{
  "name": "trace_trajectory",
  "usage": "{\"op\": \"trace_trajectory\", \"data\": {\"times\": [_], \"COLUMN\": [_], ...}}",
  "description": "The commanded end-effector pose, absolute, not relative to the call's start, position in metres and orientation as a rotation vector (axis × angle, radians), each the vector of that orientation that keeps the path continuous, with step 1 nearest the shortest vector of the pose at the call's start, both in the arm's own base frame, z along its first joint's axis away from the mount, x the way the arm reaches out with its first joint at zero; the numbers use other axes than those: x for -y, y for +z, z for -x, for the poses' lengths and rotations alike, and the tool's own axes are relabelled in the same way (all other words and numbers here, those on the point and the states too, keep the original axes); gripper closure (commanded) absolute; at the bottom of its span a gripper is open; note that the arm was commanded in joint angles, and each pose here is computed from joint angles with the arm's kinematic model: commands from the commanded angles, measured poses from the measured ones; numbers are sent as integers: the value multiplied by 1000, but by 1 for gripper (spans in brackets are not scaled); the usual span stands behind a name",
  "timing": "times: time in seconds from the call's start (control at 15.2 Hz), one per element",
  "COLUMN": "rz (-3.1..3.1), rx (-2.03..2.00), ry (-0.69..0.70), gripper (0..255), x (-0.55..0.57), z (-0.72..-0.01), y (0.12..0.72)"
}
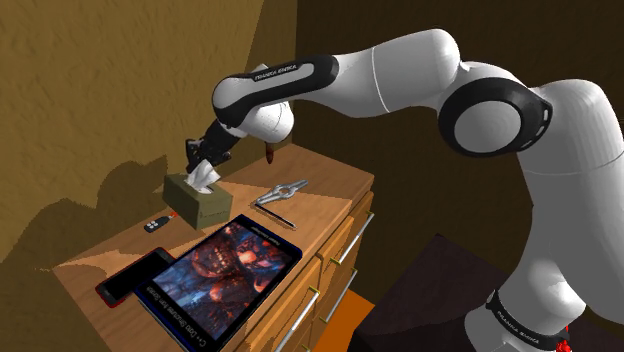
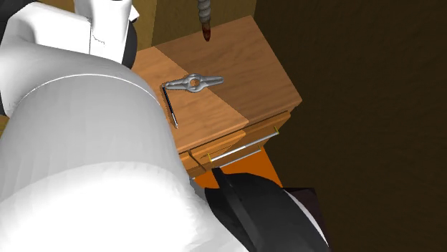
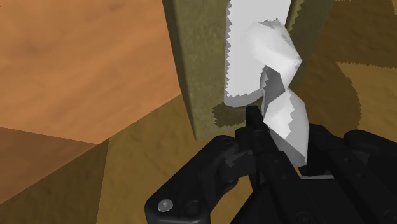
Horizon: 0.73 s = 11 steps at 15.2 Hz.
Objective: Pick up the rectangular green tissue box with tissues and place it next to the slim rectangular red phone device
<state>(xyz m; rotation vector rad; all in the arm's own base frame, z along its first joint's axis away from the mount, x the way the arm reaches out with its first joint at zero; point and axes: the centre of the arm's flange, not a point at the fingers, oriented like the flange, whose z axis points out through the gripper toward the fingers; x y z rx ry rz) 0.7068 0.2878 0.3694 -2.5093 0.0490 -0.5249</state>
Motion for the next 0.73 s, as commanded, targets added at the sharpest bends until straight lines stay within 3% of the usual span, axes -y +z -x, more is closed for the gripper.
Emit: {"op": "trace_trajectory", "data": {"times": [0.0,0.13,0.2,0.66], "rz": [2526,2526,2526,2526], "rx": [-41,-41,-40,-41], "ry": [-475,-475,-475,-475], "gripper": [255,255,0,0], "x": [-292,-292,-293,-278], "z": [-702,-702,-701,-693], "y": [356,356,356,377]}}
